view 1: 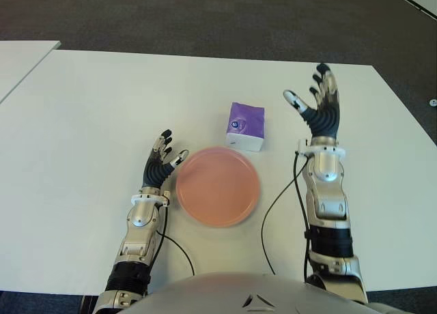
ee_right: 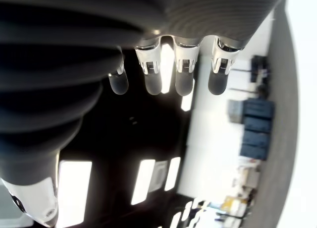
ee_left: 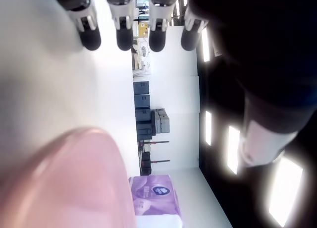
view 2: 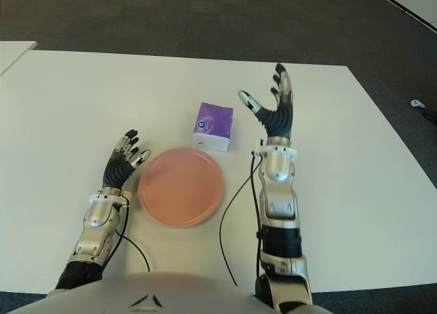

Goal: Put the tissue paper into the plate.

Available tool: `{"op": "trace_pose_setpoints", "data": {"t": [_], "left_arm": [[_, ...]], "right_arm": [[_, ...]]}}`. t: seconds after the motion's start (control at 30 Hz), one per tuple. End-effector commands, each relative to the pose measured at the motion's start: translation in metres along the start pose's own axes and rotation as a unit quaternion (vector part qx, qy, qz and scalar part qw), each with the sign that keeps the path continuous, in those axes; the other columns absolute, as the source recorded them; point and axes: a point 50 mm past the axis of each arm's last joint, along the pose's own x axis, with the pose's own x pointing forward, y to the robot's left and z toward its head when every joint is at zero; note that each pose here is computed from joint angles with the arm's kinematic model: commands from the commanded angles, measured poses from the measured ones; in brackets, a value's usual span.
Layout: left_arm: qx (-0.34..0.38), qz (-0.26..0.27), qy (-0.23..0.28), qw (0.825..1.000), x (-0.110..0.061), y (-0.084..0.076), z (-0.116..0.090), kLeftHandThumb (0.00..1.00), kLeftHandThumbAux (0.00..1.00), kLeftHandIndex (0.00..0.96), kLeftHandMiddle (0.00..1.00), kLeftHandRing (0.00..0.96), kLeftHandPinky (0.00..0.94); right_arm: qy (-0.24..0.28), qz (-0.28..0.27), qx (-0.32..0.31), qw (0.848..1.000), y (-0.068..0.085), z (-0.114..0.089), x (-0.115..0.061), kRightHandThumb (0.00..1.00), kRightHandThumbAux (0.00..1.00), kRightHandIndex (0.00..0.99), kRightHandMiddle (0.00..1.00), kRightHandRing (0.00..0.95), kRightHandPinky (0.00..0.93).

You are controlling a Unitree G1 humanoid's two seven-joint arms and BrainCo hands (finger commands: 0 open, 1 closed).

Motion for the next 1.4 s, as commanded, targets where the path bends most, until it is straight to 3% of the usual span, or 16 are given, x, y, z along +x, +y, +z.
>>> {"op": "trace_pose_setpoints", "data": {"t": [0.03, 0.33, 0.73, 0.8, 0.93, 1.03, 1.07, 1.13, 1.27, 1.37, 1.4], "left_arm": [[0.005, 0.002, 0.015, 1.0, -0.002, 0.001, -0.006, 0.0, 0.63, 0.0, 0.0, 0.0, 0.0], [0.015, 0.008, 0.005, 1.0, -0.003, 0.001, -0.005, 0.0, 0.634, 0.0, 0.0, 0.0, 0.0], [0.02, 0.019, -0.001, 1.0, -0.005, 0.0, -0.005, 0.0, 0.646, 0.0, 0.0, 0.0, 0.0], [0.02, 0.019, 0.0, 1.0, -0.005, 0.0, -0.005, 0.0, 0.645, 0.0, 0.0, 0.0, 0.0], [0.02, 0.017, 0.003, 1.0, -0.005, 0.0, -0.006, 0.0, 0.637, 0.0, 0.0, 0.0, 0.0], [0.02, 0.016, 0.005, 1.0, -0.005, 0.0, -0.006, 0.0, 0.63, 0.0, 0.0, 0.0, 0.0], [0.02, 0.016, 0.006, 1.0, -0.005, 0.0, -0.006, 0.0, 0.629, 0.0, 0.0, 0.0, 0.0], [0.02, 0.016, 0.006, 1.0, -0.005, -0.001, -0.006, 0.0, 0.628, 0.0, 0.0, 0.0, 0.0], [0.02, 0.013, 0.005, 1.0, -0.005, -0.001, -0.006, 0.0, 0.627, 0.0, 0.0, 0.0, 0.0], [0.019, 0.012, 0.005, 1.0, -0.005, -0.001, -0.006, 0.0, 0.628, 0.0, 0.0, 0.0, 0.0], [0.018, 0.012, 0.005, 1.0, -0.005, -0.001, -0.006, 0.0, 0.628, 0.0, 0.0, 0.0, 0.0]], "right_arm": [[-0.022, 0.031, -0.03, 0.999, 0.008, 0.01, 0.007, 0.381, 0.631, 0.005, 0.064, 0.064, 0.104], [-0.049, 0.053, -0.08, 0.994, 0.021, 0.026, 0.016, 0.363, 0.579, 0.015, 0.043, 0.035, 0.076], [-0.066, 0.153, -0.143, 0.976, 0.028, 0.029, 0.019, 0.261, 0.54, 0.021, 0.017, 0.004, 0.044], [-0.068, 0.179, -0.155, 0.969, 0.037, 0.022, 0.023, 0.254, 0.535, 0.024, 0.023, 0.009, 0.052], [-0.083, 0.276, -0.213, 0.933, 0.06, 0.002, 0.033, 0.256, 0.525, 0.024, 0.022, 0.007, 0.029], [-0.109, 0.336, -0.285, 0.891, 0.08, -0.018, 0.032, 0.253, 0.51, 0.012, 0.007, 0.001, 0.008], [-0.12, 0.348, -0.301, 0.88, 0.082, -0.021, 0.03, 0.252, 0.508, 0.01, 0.006, 0.001, 0.006], [-0.131, 0.356, -0.312, 0.871, 0.084, -0.024, 0.029, 0.246, 0.497, 0.005, 0.003, 0.0, 0.003], [-0.172, 0.385, -0.379, 0.824, 0.091, -0.043, 0.021, 0.235, 0.468, 0.0, 0.0, 0.0, 0.0], [-0.188, 0.391, -0.415, 0.8, 0.093, -0.054, 0.019, 0.225, 0.446, 0.0, 0.0, 0.0, 0.0], [-0.194, 0.395, -0.438, 0.783, 0.093, -0.059, 0.02, 0.222, 0.44, 0.0, 0.0, 0.0, 0.0]]}}
